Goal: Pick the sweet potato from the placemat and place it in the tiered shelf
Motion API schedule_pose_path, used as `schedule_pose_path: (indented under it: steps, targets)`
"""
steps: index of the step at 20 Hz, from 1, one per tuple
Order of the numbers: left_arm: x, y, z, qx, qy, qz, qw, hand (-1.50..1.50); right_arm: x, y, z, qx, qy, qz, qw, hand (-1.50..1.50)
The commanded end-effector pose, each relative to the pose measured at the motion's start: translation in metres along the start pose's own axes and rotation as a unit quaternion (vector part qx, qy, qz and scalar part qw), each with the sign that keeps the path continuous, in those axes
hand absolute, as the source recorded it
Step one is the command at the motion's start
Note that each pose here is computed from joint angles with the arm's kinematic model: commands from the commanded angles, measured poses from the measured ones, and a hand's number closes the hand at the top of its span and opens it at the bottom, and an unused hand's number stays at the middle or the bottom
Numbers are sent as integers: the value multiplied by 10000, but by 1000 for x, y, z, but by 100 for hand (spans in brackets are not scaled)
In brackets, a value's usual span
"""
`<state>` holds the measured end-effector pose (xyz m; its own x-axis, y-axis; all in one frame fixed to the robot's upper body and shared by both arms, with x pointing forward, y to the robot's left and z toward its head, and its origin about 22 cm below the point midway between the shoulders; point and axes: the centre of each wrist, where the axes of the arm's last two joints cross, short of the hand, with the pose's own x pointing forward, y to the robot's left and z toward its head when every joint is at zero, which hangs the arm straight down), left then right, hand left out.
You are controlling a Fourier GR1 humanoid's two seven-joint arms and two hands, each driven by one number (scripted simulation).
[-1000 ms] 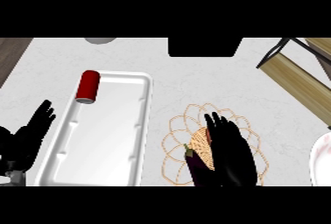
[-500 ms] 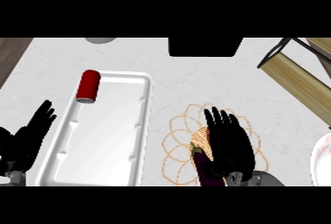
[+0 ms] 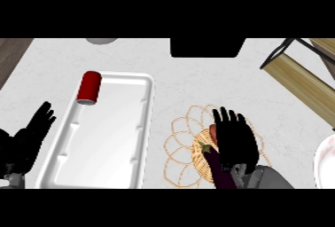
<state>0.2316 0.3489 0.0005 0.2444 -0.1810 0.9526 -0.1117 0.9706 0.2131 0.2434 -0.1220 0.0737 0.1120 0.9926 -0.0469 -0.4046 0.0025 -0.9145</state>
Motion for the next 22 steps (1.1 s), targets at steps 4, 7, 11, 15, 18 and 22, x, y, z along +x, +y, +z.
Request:
schedule_pose_path:
  steps: [4, 7, 11, 15, 18, 22]
  targets:
    - [-2, 0, 0, 13, -16, 51, 10000, 0, -13, 0, -11, 97, 425, 196, 9989, -150]
    - [-8, -8, -15, 108, 9, -32, 9999, 0, -18, 14, -32, 56, 315, 184, 9993, -150]
    - [6, 7, 3, 26, -32, -9, 10000, 0, -15, 16, -30, 193, 409, 108, 9989, -150]
    - [-9, -2, 1, 78, -54, -8, 10000, 0, -17, 23, -41, 260, 472, 38, 9985, -150]
    - [14, -7, 2, -3, -25, 38, 10000, 0, -16, 39, -29, 287, 496, -78, 9983, 150]
    - [-1, -1, -9, -18, -74, -3, 10000, 0, -10, 55, -43, 311, 243, 147, 9991, 150]
